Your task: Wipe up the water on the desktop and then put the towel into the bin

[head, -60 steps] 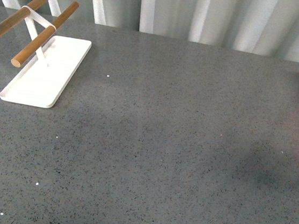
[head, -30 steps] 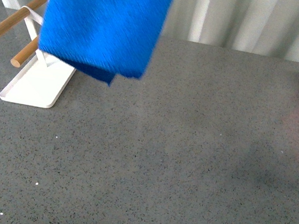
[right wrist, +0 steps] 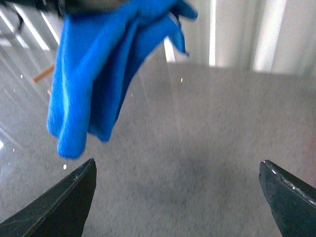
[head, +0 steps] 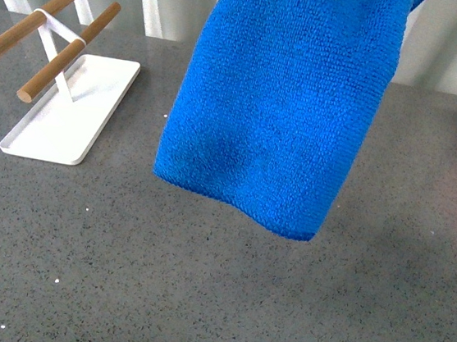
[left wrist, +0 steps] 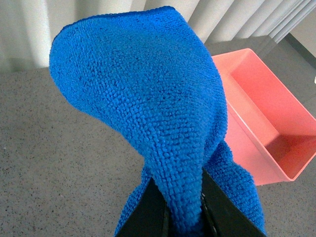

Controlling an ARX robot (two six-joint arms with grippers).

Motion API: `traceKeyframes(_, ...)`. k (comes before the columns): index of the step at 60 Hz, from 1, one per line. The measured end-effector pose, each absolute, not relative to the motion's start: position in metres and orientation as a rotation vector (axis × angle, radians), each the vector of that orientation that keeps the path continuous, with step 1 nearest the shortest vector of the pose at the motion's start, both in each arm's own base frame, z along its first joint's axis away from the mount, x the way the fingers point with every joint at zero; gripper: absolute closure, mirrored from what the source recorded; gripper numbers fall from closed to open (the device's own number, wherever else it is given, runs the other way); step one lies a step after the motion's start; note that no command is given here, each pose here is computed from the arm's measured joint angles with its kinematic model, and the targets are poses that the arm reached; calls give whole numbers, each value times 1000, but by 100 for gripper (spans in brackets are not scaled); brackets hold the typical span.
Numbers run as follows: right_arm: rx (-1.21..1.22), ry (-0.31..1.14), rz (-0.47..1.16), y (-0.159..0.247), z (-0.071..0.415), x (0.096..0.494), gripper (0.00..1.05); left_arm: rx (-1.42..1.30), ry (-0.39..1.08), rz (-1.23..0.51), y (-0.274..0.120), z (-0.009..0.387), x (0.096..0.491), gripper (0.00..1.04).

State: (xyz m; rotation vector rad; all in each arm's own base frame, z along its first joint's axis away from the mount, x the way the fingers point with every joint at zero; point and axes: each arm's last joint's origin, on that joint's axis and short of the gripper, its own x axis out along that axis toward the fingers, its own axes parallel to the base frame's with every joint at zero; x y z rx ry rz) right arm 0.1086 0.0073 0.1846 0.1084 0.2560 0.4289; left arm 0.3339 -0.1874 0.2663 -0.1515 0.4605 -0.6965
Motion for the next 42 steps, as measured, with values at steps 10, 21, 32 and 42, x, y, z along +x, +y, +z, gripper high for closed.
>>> traceKeyframes(10,100,160,491,4,215,149,7,-164,465,-692,-188,266,334,99)
traceKeyframes(21,138,217,606,17,207,185,7,-180,466,-689,-188,267,335,99)
traceKeyframes(32,99,244,791,57,187,207,7,-221,453,-693,-190,280,338,99)
traceKeyframes(42,13,240,853,78,170,214,7,-252,448,-691,-191,289,339,99)
